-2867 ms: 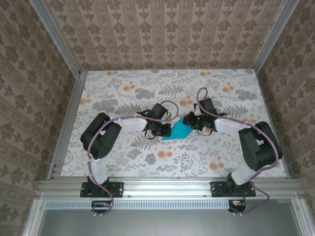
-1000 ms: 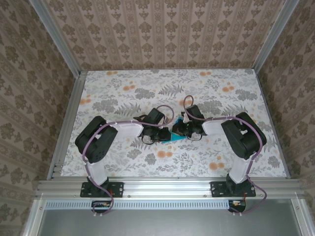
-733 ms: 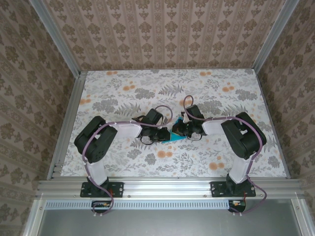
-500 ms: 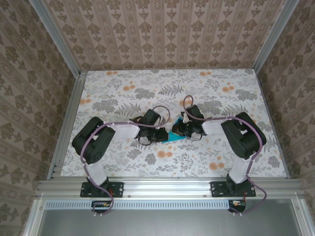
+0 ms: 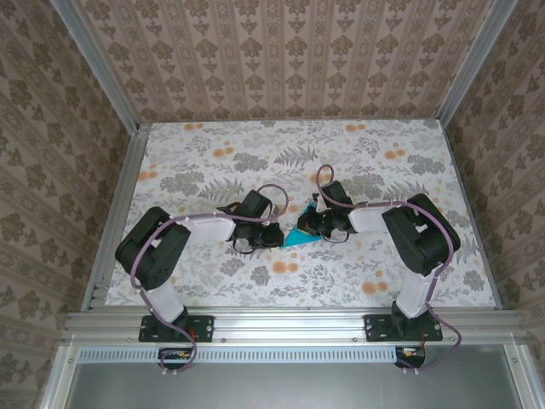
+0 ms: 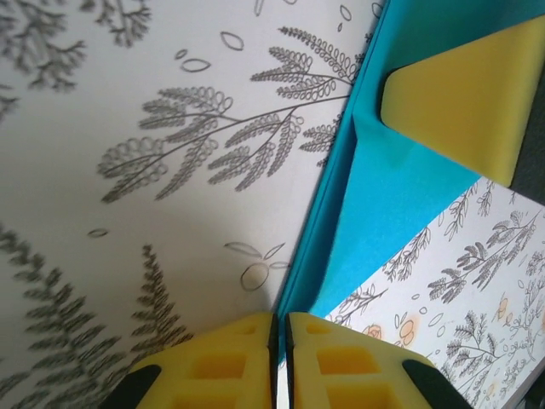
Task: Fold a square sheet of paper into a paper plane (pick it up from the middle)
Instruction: Fourth fold the wing at the center of the table.
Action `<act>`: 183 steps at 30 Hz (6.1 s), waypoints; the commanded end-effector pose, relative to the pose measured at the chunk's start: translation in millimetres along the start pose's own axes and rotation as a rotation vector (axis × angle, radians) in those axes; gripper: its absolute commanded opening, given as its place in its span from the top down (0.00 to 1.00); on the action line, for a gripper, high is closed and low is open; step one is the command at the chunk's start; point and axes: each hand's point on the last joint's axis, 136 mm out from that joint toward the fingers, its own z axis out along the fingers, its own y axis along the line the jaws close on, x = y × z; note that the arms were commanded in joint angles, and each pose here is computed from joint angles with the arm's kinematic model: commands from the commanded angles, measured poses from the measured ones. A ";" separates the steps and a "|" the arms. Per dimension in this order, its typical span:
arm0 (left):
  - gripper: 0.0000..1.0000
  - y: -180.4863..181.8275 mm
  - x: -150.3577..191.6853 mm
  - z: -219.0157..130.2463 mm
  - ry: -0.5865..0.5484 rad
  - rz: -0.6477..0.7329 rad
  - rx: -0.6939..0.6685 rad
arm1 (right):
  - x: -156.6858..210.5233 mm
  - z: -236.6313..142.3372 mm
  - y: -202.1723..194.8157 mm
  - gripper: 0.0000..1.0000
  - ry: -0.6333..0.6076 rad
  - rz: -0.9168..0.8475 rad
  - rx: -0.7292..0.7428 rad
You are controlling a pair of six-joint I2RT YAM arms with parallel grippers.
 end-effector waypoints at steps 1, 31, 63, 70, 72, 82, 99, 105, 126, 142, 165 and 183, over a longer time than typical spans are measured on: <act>0.85 -16.9 -6.8 -12.3 -0.063 -0.008 0.036 | 17.6 7.8 -48.3 0.91 0.044 0.055 0.174; 0.91 -14.6 -4.7 8.9 -0.056 -0.246 -0.017 | 16.8 10.2 -53.5 0.91 0.024 0.079 0.180; 0.90 4.3 8.1 9.1 0.009 -0.213 -0.119 | 17.0 10.1 -58.3 0.91 0.032 0.080 0.204; 0.90 21.9 10.8 6.6 -0.004 -0.276 -0.128 | 17.0 10.3 -59.7 0.91 0.038 0.078 0.215; 0.90 26.6 13.1 6.8 -0.001 -0.295 -0.127 | 17.6 10.4 -60.9 0.91 0.039 0.079 0.219; 0.90 45.8 22.2 -3.9 -0.009 -0.357 -0.146 | 17.8 8.8 -64.8 0.91 0.039 0.075 0.244; 0.90 -32.5 -17.4 -14.8 -0.095 -0.109 0.080 | 16.3 9.3 -61.0 0.91 0.035 0.073 0.227; 0.92 -26.9 -19.9 -1.8 -0.079 -0.110 0.047 | 15.5 9.9 -54.5 0.91 0.034 0.069 0.194; 0.93 12.0 -2.8 15.9 -0.018 -0.153 -0.092 | -2.6 -8.4 0.5 0.89 -0.006 -0.024 0.018; 0.95 14.7 -2.7 16.7 -0.019 -0.160 -0.106 | 28.9 0.4 21.9 0.90 0.070 -0.066 -0.059; 0.97 16.3 -1.3 17.7 -0.010 -0.169 -0.109 | 38.0 7.6 27.8 0.92 0.118 -0.107 -0.073; 0.98 30.6 11.9 15.7 0.028 -0.199 -0.169 | 4.8 5.1 -16.2 0.92 0.041 -0.040 0.073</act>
